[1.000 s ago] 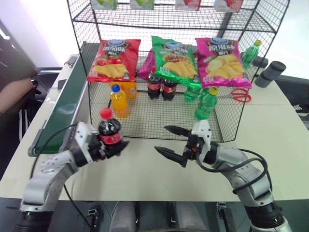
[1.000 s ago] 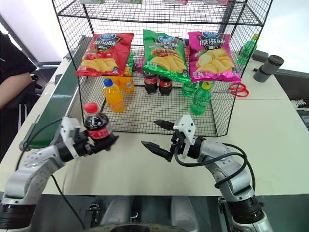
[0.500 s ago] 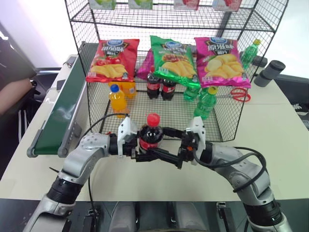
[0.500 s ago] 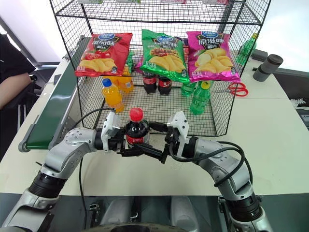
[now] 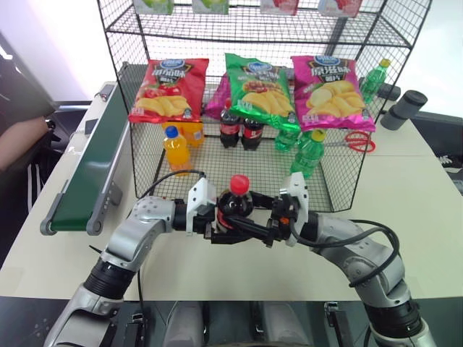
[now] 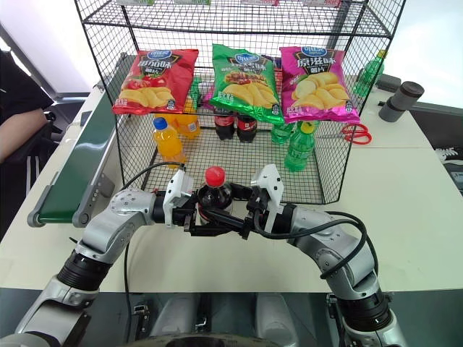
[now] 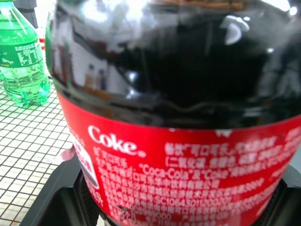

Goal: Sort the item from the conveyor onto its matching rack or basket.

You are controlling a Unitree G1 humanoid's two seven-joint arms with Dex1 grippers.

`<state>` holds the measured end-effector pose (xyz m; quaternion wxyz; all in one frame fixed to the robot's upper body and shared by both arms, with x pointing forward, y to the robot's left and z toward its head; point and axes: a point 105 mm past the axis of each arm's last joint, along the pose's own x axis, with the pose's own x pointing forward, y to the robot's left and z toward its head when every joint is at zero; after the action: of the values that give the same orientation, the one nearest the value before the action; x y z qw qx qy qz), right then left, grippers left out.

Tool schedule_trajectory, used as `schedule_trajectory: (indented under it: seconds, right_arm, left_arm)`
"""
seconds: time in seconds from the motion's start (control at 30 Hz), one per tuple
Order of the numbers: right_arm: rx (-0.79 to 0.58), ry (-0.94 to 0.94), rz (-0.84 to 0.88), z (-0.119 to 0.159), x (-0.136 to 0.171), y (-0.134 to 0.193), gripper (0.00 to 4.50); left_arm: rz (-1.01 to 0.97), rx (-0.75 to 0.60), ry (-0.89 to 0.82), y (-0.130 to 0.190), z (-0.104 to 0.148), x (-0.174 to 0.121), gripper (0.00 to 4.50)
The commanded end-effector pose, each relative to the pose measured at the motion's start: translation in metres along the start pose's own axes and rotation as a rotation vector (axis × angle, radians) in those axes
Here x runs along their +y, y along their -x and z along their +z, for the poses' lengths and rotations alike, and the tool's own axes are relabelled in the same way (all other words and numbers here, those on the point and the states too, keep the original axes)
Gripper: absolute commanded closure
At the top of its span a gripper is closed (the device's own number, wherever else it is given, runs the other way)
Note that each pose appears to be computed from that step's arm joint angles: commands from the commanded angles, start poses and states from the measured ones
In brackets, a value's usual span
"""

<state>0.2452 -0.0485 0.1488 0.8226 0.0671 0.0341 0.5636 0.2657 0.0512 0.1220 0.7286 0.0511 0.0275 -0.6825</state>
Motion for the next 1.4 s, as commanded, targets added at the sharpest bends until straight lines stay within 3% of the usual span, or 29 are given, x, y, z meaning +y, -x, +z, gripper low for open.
schedule_trajectory:
  seconds: [0.03,0.33,0.5,0.7,0.97,1.4]
  right_arm:
    - [-0.048,0.051,0.025,0.014,0.005,-0.004,1.48]
    - [-0.118,0.154,-0.153,0.029,-0.031,0.004,1.48]
    - [-0.141,0.257,-0.401,0.033,-0.078,0.012,1.48]
    - [-0.196,0.288,-0.627,0.025,-0.124,0.009,1.48]
    - [-0.219,0.252,-0.689,0.013,-0.152,-0.013,1.48]
    - [-0.224,0.210,-0.682,0.000,-0.167,-0.037,1.48]
  left_arm:
    - [0.010,-0.053,-0.035,0.002,0.016,-0.001,0.01]
    - [0.182,0.028,0.021,0.036,-0.009,0.006,0.01]
    - [0.395,0.037,0.024,0.069,-0.018,0.011,0.01]
    - [0.686,-0.031,-0.035,0.105,-0.011,0.025,0.01]
    - [0.722,-0.044,-0.032,0.117,-0.011,0.015,0.01]
    - [0.710,-0.057,-0.024,0.119,-0.006,0.012,0.01]
